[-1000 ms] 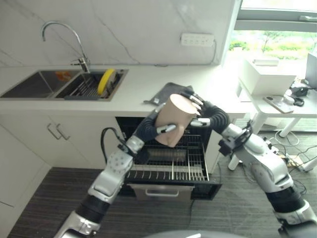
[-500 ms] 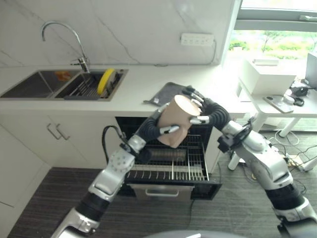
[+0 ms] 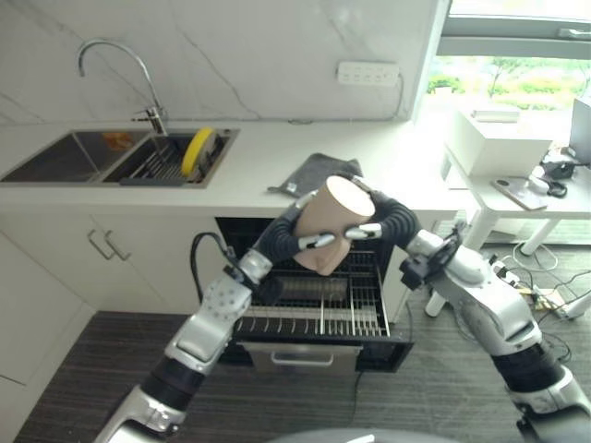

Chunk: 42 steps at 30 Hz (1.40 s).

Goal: Place the dishes in the dishwasher.

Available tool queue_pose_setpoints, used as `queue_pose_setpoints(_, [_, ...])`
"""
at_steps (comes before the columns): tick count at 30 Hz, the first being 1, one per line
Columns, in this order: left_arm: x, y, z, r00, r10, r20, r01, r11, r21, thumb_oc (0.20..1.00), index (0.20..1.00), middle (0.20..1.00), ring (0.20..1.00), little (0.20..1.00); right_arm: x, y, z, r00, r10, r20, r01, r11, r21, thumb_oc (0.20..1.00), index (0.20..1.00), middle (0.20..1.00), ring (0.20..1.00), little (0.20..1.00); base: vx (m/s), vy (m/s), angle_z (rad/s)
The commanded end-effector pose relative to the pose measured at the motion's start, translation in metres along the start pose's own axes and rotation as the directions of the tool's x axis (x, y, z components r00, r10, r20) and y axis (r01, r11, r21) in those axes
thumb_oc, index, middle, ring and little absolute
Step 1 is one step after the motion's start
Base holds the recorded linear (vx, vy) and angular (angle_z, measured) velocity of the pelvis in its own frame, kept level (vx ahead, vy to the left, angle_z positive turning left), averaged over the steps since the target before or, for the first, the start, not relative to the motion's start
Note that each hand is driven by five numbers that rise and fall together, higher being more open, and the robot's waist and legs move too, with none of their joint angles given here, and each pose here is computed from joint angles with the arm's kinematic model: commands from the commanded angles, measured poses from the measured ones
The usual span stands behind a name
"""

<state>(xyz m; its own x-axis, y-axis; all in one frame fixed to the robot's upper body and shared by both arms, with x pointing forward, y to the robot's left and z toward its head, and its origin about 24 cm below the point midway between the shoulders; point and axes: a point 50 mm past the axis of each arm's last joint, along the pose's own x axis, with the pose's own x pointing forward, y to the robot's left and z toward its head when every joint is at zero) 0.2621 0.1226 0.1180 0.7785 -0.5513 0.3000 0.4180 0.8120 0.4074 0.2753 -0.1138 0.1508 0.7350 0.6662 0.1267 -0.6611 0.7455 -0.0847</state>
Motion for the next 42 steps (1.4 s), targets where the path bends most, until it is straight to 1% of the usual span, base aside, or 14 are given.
queue_pose_setpoints(1, [0.023, 0.007, 0.028, 0.987, -0.036, 0.159, 0.021, 0.996, 0.091, 0.200, 0.200, 0.200, 0.200, 0.200, 0.016, -0.002, 0.045, 0.986, 0.046, 0.159, -0.025, 0.991, -0.135, 0.200, 0.200, 0.200, 0.200, 0.200, 0.00, 0.000, 0.00])
queue_pose_setpoints(7, [0.022, 0.006, 0.027, 0.988, -0.041, 0.150, 0.028, 0.996, 0.090, 0.200, 0.200, 0.200, 0.200, 0.200, 0.015, -0.001, 0.052, 0.980, 0.050, 0.193, -0.016, 0.984, -0.176, 0.200, 0.200, 0.200, 0.200, 0.200, 0.00, 0.000, 0.00])
queue_pose_setpoints(12, [0.021, 0.006, 0.026, 0.988, -0.041, 0.146, 0.029, 0.996, 0.088, 0.200, 0.200, 0.200, 0.200, 0.200, 0.014, -0.004, 0.053, 0.976, 0.010, 0.217, 0.032, 0.982, -0.188, 0.200, 0.200, 0.200, 0.200, 0.200, 0.00, 0.000, 0.00])
queue_pose_setpoints(16, [0.020, 0.006, 0.026, 0.989, -0.040, 0.142, 0.027, 0.996, 0.088, 0.200, 0.200, 0.200, 0.200, 0.200, 0.013, -0.004, 0.054, 0.976, 0.007, 0.220, 0.042, 0.975, -0.217, 0.200, 0.200, 0.200, 0.200, 0.200, 0.00, 0.000, 0.00])
queue_pose_setpoints(26, [0.020, 0.007, 0.023, 0.993, 0.002, 0.122, -0.010, 0.998, 0.067, 0.200, 0.200, 0.200, 0.200, 0.200, 0.008, -0.008, 0.065, 0.953, -0.037, 0.300, 0.123, 0.954, -0.274, 0.200, 0.200, 0.200, 0.200, 0.200, 0.00, 0.000, 0.00])
queue_pose_setpoints(27, [0.020, 0.007, 0.023, 0.993, 0.005, 0.120, -0.013, 0.998, 0.065, 0.347, 0.347, 0.347, 0.347, 0.347, 0.007, -0.009, 0.065, 0.952, -0.048, 0.304, 0.134, 0.953, -0.271, 0.200, 0.200, 0.200, 0.200, 0.200, 0.00, 0.000, 0.00])
queue_pose_setpoints(28, [0.020, 0.007, 0.023, 0.993, 0.006, 0.119, -0.013, 0.998, 0.064, 0.470, 0.470, 0.470, 0.470, 0.470, 0.007, -0.010, 0.065, 0.951, -0.050, 0.303, 0.137, 0.953, -0.272, 0.200, 0.200, 0.200, 0.200, 0.200, 0.00, 0.000, 0.00])
queue_pose_setpoints(29, [0.021, 0.007, 0.023, 0.993, 0.004, 0.117, -0.012, 0.998, 0.067, 0.551, 0.551, 0.551, 0.551, 0.551, 0.007, -0.010, 0.064, 0.951, -0.059, 0.303, 0.146, 0.951, -0.273, 0.200, 0.200, 0.200, 0.200, 0.200, 0.00, 0.000, 0.00])
queue_pose_setpoints(30, [0.020, 0.006, 0.022, 0.993, 0.004, 0.115, -0.012, 0.998, 0.066, 0.721, 0.721, 0.721, 0.721, 0.721, 0.006, -0.011, 0.064, 0.951, -0.066, 0.301, 0.153, 0.949, -0.276, 0.200, 0.200, 0.200, 0.200, 0.200, 0.00, 0.000, 0.00])
queue_pose_setpoints(31, [0.020, 0.006, 0.022, 0.993, 0.006, 0.114, -0.013, 0.998, 0.066, 1.000, 1.000, 1.000, 1.000, 1.000, 0.006, -0.011, 0.064, 0.952, -0.069, 0.299, 0.155, 0.948, -0.276, 0.200, 0.200, 0.200, 0.200, 0.200, 0.00, 0.000, 0.00])
queue_pose_setpoints(42, [0.018, 0.011, 0.021, 0.993, 0.049, 0.111, -0.055, 0.997, 0.052, 1.000, 1.000, 1.000, 1.000, 1.000, 0.001, -0.019, 0.060, 0.950, -0.120, 0.288, 0.212, 0.926, -0.314, 0.200, 0.200, 0.200, 0.200, 0.200, 0.00, 0.000, 0.00])
